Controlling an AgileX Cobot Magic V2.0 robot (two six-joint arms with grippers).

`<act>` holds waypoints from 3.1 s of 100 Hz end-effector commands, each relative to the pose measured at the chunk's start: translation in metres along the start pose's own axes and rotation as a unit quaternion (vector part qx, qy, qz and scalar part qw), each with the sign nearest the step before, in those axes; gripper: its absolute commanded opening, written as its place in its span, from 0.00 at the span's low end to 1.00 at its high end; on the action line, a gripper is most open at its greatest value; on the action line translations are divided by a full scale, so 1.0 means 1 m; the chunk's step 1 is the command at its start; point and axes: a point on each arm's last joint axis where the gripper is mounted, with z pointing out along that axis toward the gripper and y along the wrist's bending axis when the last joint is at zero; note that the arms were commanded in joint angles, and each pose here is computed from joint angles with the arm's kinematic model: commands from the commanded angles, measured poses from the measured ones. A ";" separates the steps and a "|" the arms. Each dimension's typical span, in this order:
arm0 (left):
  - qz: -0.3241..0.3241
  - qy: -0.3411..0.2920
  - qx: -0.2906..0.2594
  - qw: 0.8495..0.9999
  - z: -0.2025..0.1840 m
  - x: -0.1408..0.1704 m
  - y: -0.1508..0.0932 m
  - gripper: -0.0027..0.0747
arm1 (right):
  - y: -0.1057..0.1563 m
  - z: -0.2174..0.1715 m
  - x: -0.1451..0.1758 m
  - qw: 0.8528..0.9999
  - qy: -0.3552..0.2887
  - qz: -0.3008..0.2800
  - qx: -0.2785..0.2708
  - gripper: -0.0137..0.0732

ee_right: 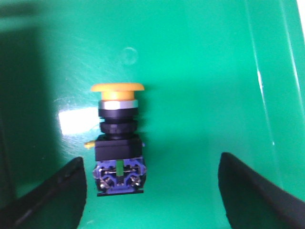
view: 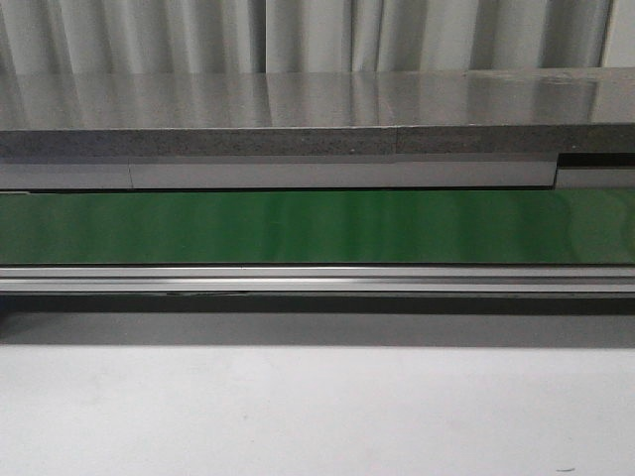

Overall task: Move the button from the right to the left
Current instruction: 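Close the right gripper on the button's black body and lift, then carry the button over the conveyor belt with the right gripper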

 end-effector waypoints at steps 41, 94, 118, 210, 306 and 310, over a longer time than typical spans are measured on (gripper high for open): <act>-0.010 -0.038 0.004 0.999 -0.002 0.004 -0.001 0.04 | -0.003 0.013 -0.008 1.000 -0.014 -0.022 -0.012 0.78; -0.010 -0.038 0.004 0.999 -0.002 0.004 -0.001 0.04 | -0.002 0.034 -0.003 1.000 0.006 -0.014 -0.020 0.52; -0.010 -0.038 0.004 0.999 -0.002 0.004 -0.001 0.04 | -0.001 0.033 -0.003 1.000 0.003 -0.004 -0.026 0.37; -0.010 -0.038 0.004 0.999 -0.002 0.004 -0.001 0.04 | 0.067 -0.059 -0.038 0.989 -0.072 -0.021 -0.127 0.37; -0.010 -0.038 0.004 0.999 -0.002 0.004 -0.001 0.04 | 0.118 -0.046 -0.014 0.985 0.011 -0.075 -0.155 0.59; -0.010 -0.038 0.004 0.999 -0.002 0.004 -0.001 0.04 | 0.118 -0.046 -0.014 0.985 0.011 -0.075 -0.155 0.63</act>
